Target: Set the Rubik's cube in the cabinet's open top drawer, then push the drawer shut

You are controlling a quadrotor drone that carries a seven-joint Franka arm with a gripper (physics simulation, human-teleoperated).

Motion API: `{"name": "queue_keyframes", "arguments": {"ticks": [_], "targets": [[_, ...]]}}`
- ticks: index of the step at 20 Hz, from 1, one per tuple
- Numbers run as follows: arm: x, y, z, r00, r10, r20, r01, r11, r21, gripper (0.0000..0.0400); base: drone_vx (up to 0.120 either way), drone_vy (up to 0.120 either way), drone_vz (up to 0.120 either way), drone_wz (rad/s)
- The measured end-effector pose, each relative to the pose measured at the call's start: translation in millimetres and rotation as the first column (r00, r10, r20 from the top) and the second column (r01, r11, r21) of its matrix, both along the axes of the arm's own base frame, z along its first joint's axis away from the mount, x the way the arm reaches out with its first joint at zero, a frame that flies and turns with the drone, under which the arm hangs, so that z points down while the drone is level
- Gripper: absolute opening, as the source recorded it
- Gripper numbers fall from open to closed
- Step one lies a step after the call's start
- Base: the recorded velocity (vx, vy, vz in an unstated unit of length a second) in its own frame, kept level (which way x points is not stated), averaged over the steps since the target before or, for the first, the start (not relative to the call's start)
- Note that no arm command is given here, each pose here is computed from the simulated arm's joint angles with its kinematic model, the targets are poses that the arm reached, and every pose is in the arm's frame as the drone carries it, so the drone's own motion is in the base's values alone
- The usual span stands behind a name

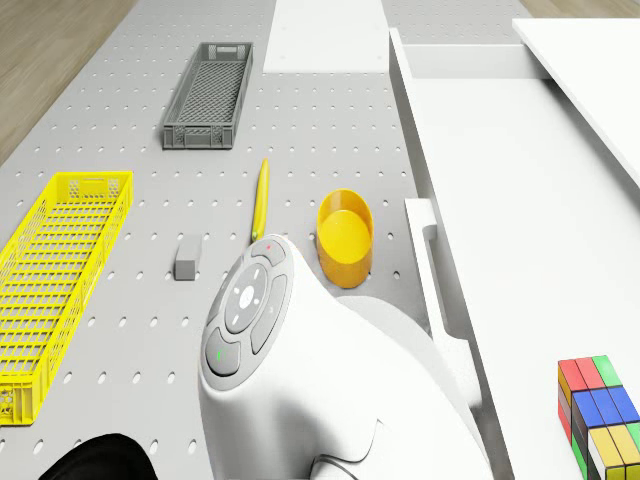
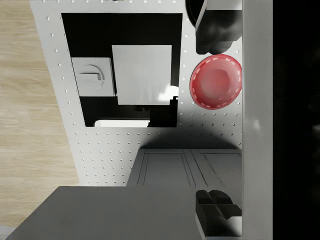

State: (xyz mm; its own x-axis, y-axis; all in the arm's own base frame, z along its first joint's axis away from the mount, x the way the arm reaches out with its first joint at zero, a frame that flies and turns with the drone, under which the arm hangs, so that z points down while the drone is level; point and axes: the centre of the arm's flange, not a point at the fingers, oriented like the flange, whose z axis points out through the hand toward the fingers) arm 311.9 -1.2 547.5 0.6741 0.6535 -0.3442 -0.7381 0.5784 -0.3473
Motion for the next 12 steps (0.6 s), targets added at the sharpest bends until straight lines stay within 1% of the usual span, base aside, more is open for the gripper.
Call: {"name": "queue_keyframes", "arguments": {"ticks": [2, 3, 4, 6, 9, 10, 11, 12], "targets": [[2.3, -11.2, 17, 0.998, 0.055, 0.0082, -0.05, 0.962, -0.268, 0.04, 0.0, 0.0, 0.0, 0.0], [3.4, -19.9, 26, 0.998, 0.057, 0.0111, -0.049, 0.924, -0.379, 0.04, 0.0, 0.0, 0.0, 0.0], [4.0, -30.6, 34, 0.999, 0.046, 0.0143, -0.034, 0.881, -0.472, 0.04, 0.0, 0.0, 0.0, 0.0], [4.9, -48.3, 48, 0.999, 0.024, 0.0211, -0.006, 0.792, -0.61, 0.04, 0.0, 0.0, 0.0, 0.0], [5.8, -65.8, 63, 1.0, 0.002, 0.0303, 0.02, 0.681, -0.732, 0.04, 0.0, 0.0, 0.0, 0.0], [6.0, -69.8, 67, 0.999, -0.003, 0.0328, 0.027, 0.652, -0.758, 0.0355, 0.0, 0.0, 0.0, 0.0], [6.1, -73.1, 70, 0.999, -0.007, 0.035, 0.032, 0.627, -0.778, 0.03, 0.0, 0.0, 0.0, 0.0], [6.3, -75.8, 72, 0.999, -0.01, 0.037, 0.036, 0.605, -0.795, 0.0257, 0.0, 0.0, 0.0, 0.0]]}}
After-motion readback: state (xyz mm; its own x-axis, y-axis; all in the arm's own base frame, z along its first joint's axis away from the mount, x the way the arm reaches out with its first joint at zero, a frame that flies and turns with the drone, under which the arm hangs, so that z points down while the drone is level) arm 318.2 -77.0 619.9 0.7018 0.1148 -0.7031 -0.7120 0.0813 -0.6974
